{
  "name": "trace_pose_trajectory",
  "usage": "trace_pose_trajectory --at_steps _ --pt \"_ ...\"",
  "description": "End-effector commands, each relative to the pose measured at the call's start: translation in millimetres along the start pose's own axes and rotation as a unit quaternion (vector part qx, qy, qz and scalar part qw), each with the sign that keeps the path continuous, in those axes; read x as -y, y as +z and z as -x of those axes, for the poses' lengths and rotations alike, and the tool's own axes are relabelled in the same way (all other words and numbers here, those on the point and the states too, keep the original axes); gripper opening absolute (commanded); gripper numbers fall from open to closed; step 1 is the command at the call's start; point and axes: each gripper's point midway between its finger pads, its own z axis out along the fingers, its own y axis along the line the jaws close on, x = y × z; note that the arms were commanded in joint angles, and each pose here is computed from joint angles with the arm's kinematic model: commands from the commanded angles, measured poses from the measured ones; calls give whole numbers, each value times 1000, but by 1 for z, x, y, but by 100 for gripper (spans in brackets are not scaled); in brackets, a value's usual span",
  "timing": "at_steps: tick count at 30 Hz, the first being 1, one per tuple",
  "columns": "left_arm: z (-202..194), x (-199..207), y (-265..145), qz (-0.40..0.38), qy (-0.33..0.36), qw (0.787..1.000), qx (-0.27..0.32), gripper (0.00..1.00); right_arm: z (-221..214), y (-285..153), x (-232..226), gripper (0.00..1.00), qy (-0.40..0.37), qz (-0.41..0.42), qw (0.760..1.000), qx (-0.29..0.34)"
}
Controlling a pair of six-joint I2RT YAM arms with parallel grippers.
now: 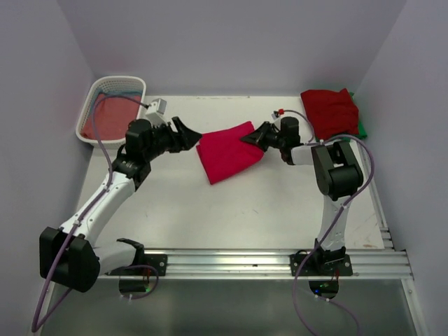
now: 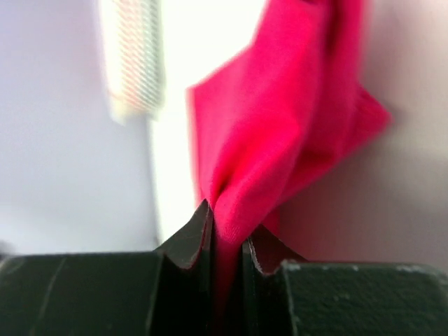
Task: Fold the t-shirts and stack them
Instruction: Put the neatly folded tshirt into the corner of the board with the right arm
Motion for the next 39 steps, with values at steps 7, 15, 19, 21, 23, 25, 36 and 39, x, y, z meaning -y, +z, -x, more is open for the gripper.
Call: trace_pose_trajectory --at_steps 7,15,19,21,23,25,36,39 --pt "-87 -45 -20 48 -28 993 -102 65 208 -135 -161 0 -19 254 891 375" --pt "-107 -54 -36 61 -16 990 -128 61 336 -255 -102 0 -22 188 777 601" --pt "-119 -59 -39 66 -20 987 -146 59 376 -296 -68 0 -11 219 731 647" --pt "-125 -66 -37 75 -21 985 -157 59 385 -302 -71 0 -22 231 725 649" --pt "-131 -69 -34 77 -24 983 -168 58 390 -288 -49 0 -22 199 737 646" --pt "-133 -69 -32 75 -30 982 -170 57 390 -269 -23 0 -8 166 754 636" --pt "-144 -68 -19 56 -52 980 -185 52 290 -212 75 0 82 38 828 553" --pt "-147 -65 -19 48 -53 980 -187 52 259 -220 93 0 101 -24 828 551"
